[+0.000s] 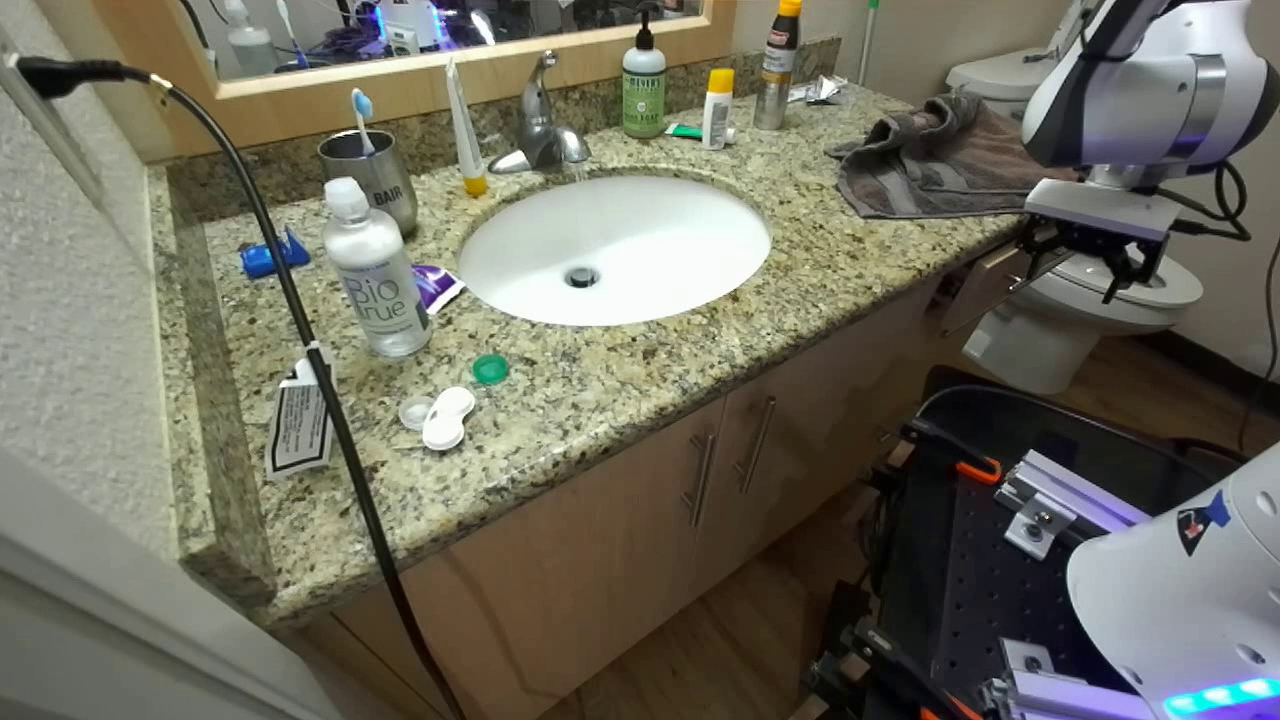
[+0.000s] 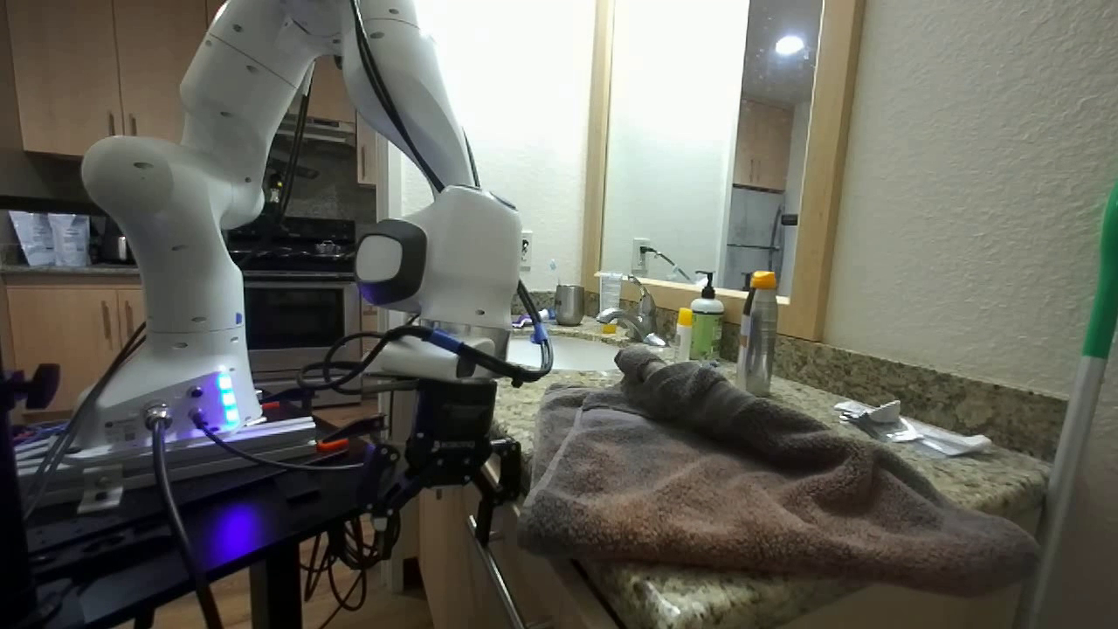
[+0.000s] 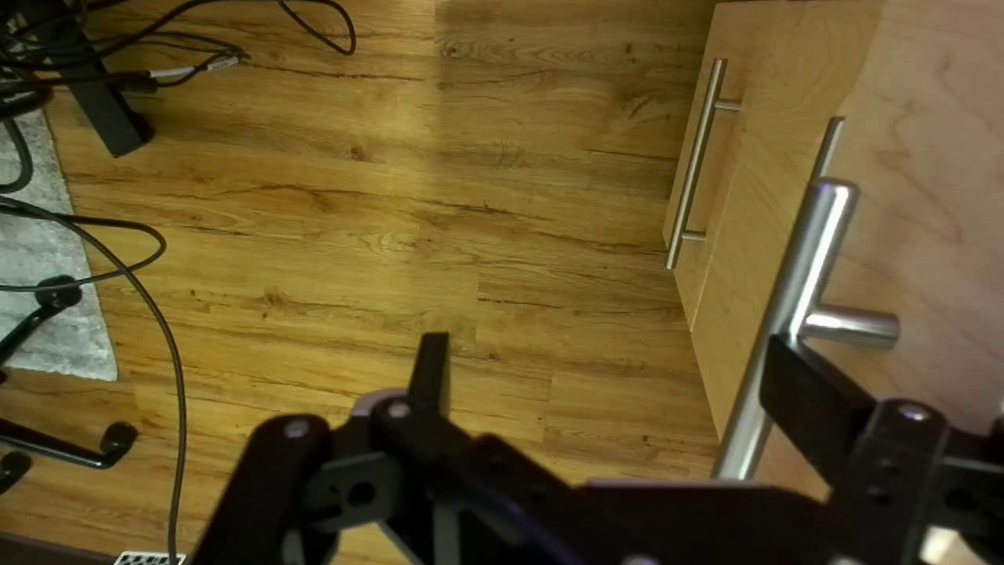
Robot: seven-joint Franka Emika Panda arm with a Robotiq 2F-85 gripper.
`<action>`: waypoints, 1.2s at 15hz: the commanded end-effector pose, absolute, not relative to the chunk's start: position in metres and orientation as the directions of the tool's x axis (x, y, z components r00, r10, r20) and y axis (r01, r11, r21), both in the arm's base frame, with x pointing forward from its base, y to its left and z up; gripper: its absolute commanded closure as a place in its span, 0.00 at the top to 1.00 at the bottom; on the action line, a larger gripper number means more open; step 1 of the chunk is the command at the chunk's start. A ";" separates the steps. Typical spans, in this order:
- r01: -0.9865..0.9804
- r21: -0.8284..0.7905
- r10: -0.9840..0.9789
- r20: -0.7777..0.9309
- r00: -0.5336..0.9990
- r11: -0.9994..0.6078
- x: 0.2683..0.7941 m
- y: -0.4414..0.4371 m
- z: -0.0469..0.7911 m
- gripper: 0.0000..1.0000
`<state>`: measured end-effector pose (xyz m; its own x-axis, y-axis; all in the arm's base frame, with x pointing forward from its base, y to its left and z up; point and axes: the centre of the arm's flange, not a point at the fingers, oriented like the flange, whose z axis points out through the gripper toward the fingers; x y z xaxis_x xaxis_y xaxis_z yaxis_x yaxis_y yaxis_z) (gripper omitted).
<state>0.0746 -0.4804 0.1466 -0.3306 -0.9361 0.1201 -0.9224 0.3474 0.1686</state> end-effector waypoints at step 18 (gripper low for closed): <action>-0.849 0.048 -0.849 0.092 -0.521 0.527 0.053 -0.492 0.190 1.00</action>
<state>0.0532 -0.4918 0.1902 -0.5220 -0.8480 0.0916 -0.8484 0.5273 0.0467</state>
